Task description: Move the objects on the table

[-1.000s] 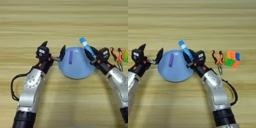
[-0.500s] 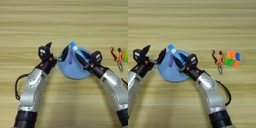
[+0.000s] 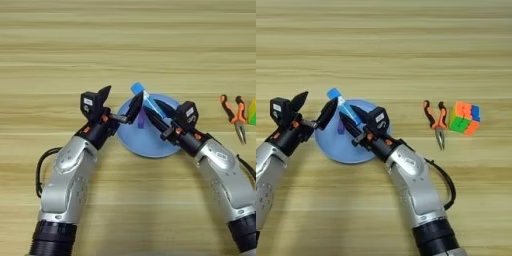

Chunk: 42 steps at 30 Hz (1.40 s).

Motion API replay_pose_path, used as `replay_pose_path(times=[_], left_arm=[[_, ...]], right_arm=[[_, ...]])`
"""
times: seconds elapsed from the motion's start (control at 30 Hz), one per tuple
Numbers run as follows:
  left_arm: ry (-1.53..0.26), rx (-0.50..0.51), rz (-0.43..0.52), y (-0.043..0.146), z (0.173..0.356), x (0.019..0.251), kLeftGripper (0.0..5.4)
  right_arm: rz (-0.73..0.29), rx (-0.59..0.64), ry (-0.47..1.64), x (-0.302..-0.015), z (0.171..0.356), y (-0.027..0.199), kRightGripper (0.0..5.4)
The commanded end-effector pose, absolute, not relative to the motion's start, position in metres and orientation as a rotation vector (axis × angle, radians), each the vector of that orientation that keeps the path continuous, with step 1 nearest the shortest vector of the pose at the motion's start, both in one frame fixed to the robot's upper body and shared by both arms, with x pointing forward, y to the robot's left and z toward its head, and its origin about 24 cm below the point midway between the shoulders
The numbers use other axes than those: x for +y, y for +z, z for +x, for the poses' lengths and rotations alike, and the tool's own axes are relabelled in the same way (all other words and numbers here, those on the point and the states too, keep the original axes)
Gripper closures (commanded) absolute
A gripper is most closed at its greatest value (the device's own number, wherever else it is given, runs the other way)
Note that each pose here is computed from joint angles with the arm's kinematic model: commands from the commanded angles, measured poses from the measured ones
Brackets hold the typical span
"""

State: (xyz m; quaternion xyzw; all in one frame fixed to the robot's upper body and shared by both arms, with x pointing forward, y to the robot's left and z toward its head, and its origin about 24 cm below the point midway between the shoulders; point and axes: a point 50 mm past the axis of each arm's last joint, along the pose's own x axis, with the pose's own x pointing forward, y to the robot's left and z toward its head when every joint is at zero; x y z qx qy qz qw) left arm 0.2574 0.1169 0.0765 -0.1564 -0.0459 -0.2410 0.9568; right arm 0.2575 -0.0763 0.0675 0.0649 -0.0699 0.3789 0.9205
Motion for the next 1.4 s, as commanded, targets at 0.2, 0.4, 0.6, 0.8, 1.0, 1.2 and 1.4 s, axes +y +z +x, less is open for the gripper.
replay_pose_path(times=[0.2, 0.4, 0.6, 0.8, 1.0, 1.2, 1.4], left_arm=[[-0.52, -0.073, -0.356, 0.077, 0.261, 0.113, 0.0], [-0.529, -0.064, -0.386, 0.077, 0.26, 0.113, 0.0], [-0.526, -0.065, -0.39, 0.078, 0.259, 0.113, 0.0], [-0.538, -0.063, -0.422, 0.079, 0.259, 0.112, 0.0], [-0.553, -0.064, -0.496, 0.081, 0.259, 0.115, 0.0], [-0.534, -0.049, -0.491, 0.079, 0.261, 0.117, 0.0], [-0.522, -0.053, -0.501, 0.079, 0.261, 0.119, 0.23]], right_arm=[[0.112, -0.244, 0.863, -0.06, 0.256, 0.087, 3.97], [0.105, -0.252, 0.898, -0.054, 0.252, 0.087, 3.97], [0.096, -0.237, 0.93, -0.052, 0.247, 0.079, 3.97], [0.096, -0.235, 0.942, -0.051, 0.246, 0.077, 3.97], [0.096, -0.237, 0.947, -0.051, 0.246, 0.077, 3.97], [0.101, -0.246, 0.94, -0.051, 0.246, 0.08, 3.97], [0.098, -0.247, 0.934, -0.053, 0.247, 0.08, 3.97]])
